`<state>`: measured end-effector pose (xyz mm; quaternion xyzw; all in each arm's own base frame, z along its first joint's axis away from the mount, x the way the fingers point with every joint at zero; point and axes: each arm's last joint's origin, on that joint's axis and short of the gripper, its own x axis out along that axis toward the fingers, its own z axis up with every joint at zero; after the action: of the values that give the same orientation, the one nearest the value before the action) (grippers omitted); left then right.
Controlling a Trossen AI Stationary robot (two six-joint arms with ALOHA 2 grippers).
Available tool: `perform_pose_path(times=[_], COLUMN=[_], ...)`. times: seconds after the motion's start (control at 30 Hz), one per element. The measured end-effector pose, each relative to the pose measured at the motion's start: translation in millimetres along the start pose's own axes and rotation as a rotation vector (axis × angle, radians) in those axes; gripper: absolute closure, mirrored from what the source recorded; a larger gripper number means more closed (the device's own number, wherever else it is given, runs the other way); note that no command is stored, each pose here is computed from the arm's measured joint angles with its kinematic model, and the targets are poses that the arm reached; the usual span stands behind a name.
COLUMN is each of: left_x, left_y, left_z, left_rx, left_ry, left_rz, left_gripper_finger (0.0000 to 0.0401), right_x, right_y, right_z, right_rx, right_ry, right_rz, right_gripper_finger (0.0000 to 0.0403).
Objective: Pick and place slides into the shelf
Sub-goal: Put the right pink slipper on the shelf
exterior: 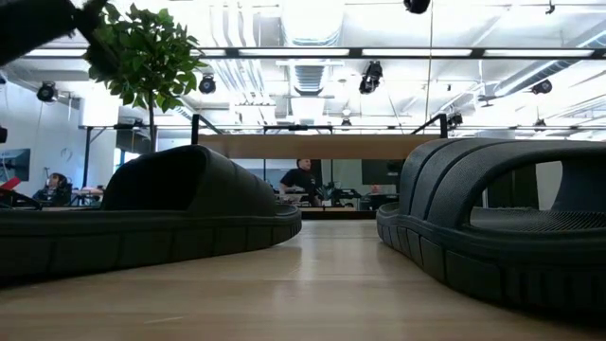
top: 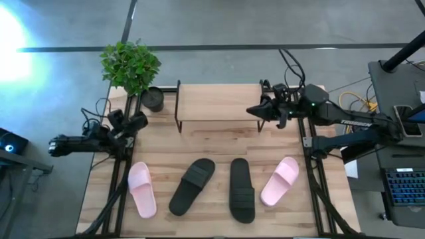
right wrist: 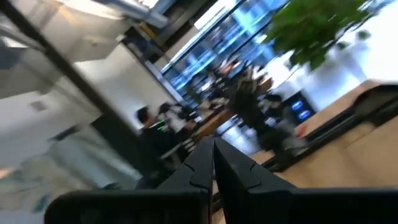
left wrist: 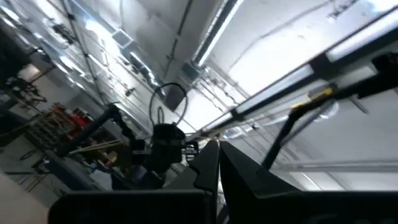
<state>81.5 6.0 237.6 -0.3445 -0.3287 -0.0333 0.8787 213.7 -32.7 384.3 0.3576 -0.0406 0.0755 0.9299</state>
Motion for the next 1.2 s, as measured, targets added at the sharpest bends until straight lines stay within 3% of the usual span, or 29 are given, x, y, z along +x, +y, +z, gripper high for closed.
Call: perform_pose_path(times=[0.17, 0.3, 0.4, 0.47, 0.57, 0.73, 1.0, 1.2], left_x=[21, 52, 77, 94, 109, 108, 103, 88], left_y=[-9, -30, -44, -49, -46, -41, -59, -76], left_z=[4, 12, 13, 6, -16, -47, -50, -47], left_rx=[0.009, 0.000, -0.016, -0.059, -0.134, -0.095, 0.026, 0.135], left_ry=[0.079, 0.199, 0.322, 0.448, 0.708, 1.118, 1.296, 1.419], left_rz=[-0.004, -0.133, -0.247, -0.260, -0.147, 0.090, 0.229, 0.318], left_gripper_finger=[0.0401, 0.0401, 0.0401, 0.0401, 0.0401, 0.0401, 0.0401, 0.0401], right_x=[3, 5, 5, 5, 4, 1, -3, -15], right_y=[3, 9, 10, 8, 3, -3, -9, -15], right_z=[-5, -13, -17, -21, -29, -41, -54, -74], right_rx=[0.055, 0.077, 0.081, 0.095, 0.130, 0.179, 0.210, 0.282], right_ry=[0.112, 0.198, 0.231, 0.263, 0.326, 0.418, 0.485, 0.649], right_rz=[0.081, 0.159, 0.151, 0.120, 0.058, -0.043, -0.183, -0.361], right_gripper_finger=[0.0394, 0.0394, 0.0394, 0.0394, 0.0394, 0.0394, 0.0394, 0.0394])
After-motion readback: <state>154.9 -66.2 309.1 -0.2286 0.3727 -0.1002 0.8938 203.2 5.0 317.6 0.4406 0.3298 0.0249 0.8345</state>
